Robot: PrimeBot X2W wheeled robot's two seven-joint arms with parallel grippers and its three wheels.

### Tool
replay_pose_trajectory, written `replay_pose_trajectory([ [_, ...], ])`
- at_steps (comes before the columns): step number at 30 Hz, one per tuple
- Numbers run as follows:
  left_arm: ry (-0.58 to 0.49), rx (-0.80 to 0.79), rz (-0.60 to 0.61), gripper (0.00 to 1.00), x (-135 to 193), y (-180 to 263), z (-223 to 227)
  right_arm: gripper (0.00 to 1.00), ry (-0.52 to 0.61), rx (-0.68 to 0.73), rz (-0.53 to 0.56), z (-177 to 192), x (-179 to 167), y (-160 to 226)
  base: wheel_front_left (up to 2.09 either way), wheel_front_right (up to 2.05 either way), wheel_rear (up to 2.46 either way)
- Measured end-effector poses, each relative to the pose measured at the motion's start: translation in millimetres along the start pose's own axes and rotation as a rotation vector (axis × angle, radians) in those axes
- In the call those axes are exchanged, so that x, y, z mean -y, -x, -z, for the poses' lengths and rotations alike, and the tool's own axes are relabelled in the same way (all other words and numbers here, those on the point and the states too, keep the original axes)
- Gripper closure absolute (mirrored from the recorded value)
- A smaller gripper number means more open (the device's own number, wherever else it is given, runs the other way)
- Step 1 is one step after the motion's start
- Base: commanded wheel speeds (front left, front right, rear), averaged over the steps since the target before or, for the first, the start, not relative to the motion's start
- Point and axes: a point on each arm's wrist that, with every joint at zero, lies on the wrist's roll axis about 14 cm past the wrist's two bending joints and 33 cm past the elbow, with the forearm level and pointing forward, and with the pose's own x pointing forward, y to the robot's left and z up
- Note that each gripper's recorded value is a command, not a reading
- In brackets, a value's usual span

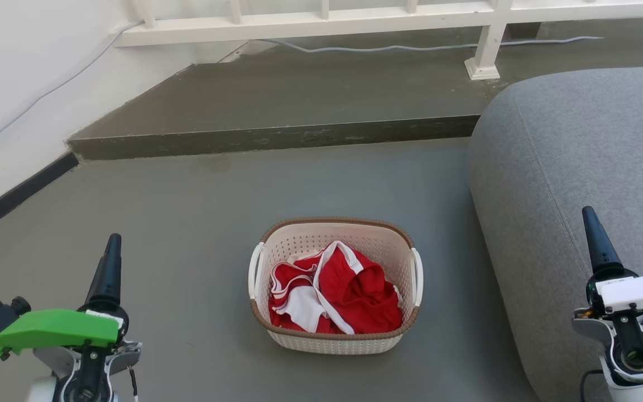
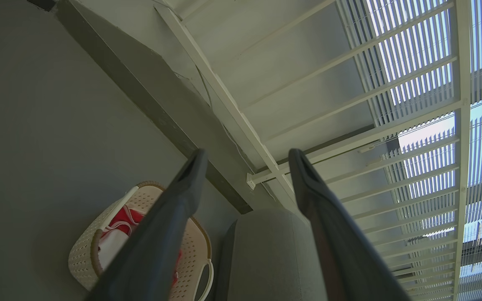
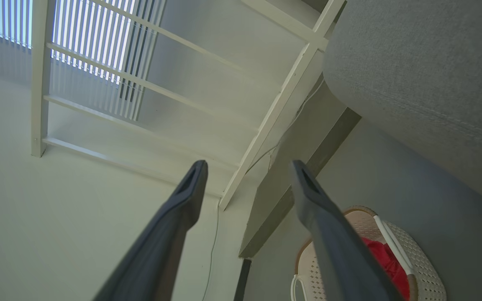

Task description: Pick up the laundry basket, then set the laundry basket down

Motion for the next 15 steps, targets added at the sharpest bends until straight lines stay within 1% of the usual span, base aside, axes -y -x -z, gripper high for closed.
replay_pose_trajectory([
  [2,-0.042,-0.006,0.008,0.0,3.2,-1.1,1.7,0.0,0.057,-0.002,-0.002,-1.6,-1.4,-0.8,0.0,0.0,0.0],
  [3,-0.089,-0.004,0.012,0.0,5.9,-1.8,0.8,0.0,0.117,-0.003,-0.006,-2.6,-3.4,-1.6,0.0,0.0,0.0],
  [8,-0.221,0.009,0.034,0.0,15.8,-5.9,-5.3,0.0,0.241,-0.01,-0.023,-0.9,-9.9,-3.4,0.0,0.0,0.0],
  [15,-0.392,-0.01,0.054,0.0,22.8,-5.6,4.7,0.0,0.393,-0.022,-0.043,6.5,-16.3,-4.3,0.0,0.0,0.0],
])
